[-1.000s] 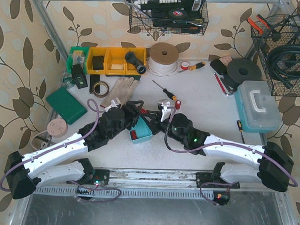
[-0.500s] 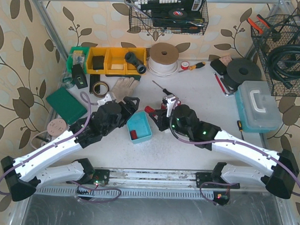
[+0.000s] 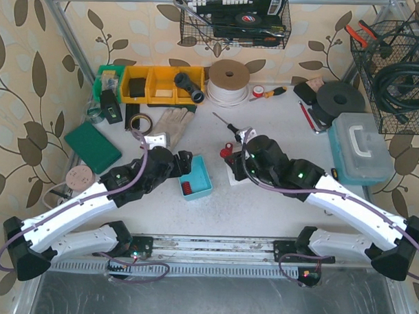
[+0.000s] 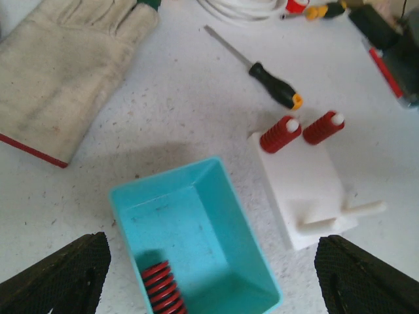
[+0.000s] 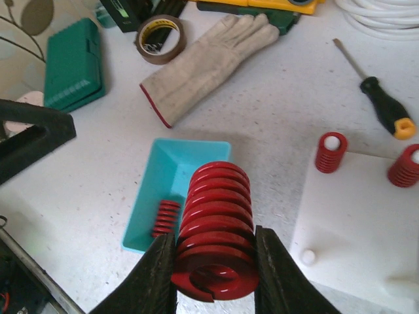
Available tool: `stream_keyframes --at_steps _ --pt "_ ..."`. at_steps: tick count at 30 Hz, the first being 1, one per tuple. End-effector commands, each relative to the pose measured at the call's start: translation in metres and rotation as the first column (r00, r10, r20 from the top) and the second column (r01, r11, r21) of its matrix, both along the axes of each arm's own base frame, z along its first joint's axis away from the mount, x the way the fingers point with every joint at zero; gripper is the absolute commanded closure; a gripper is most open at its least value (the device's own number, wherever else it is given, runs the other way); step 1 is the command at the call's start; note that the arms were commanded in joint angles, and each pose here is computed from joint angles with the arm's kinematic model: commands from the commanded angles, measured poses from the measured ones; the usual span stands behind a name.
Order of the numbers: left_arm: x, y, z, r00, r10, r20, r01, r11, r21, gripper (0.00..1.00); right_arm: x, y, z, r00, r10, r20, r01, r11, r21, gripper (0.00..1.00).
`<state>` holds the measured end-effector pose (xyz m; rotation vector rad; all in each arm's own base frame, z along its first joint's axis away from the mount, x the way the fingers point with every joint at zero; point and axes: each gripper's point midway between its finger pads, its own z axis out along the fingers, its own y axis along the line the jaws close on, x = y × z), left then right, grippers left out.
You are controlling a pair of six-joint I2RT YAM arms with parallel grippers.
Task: Install the large spring
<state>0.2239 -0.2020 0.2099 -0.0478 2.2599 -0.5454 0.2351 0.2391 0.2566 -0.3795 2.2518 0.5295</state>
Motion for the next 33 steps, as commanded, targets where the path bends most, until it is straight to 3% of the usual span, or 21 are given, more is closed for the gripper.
stream_keyframes --at_steps 1,2,4,7,18,33 --pt "-0.001 -0.009 0.002 0.989 -0.126 0.083 0.121 0.991 0.062 0.14 0.001 -0.027 -0.001 0.999 -0.029 -0.044 0.023 0.990 -0.140 1.00" --pt "-0.001 -0.006 -0.002 0.990 -0.120 0.078 0.114 0.991 0.073 0.17 0.002 -0.030 -0.001 0.997 -0.032 -0.064 0.022 0.988 -0.153 1.00" --pt "-0.004 -0.009 -0.004 0.984 -0.143 0.110 0.138 0.989 0.050 0.11 0.003 -0.037 -0.008 0.991 -0.033 -0.126 0.009 0.982 -0.186 1.00" --pt "-0.007 0.000 -0.001 0.980 -0.113 0.163 0.115 0.993 -0.004 0.10 0.005 -0.047 -0.016 0.980 -0.051 -0.194 0.004 0.973 -0.233 1.00" --pt "-0.006 0.002 -0.010 0.980 -0.096 0.174 0.101 0.995 -0.019 0.09 0.019 -0.079 -0.051 0.919 -0.144 -0.368 -0.014 0.919 -0.393 1.00" --pt "-0.005 0.008 -0.005 0.973 -0.072 0.222 0.083 0.996 -0.042 0.06 0.039 -0.100 -0.088 0.860 -0.221 -0.460 -0.024 0.883 -0.469 1.00"
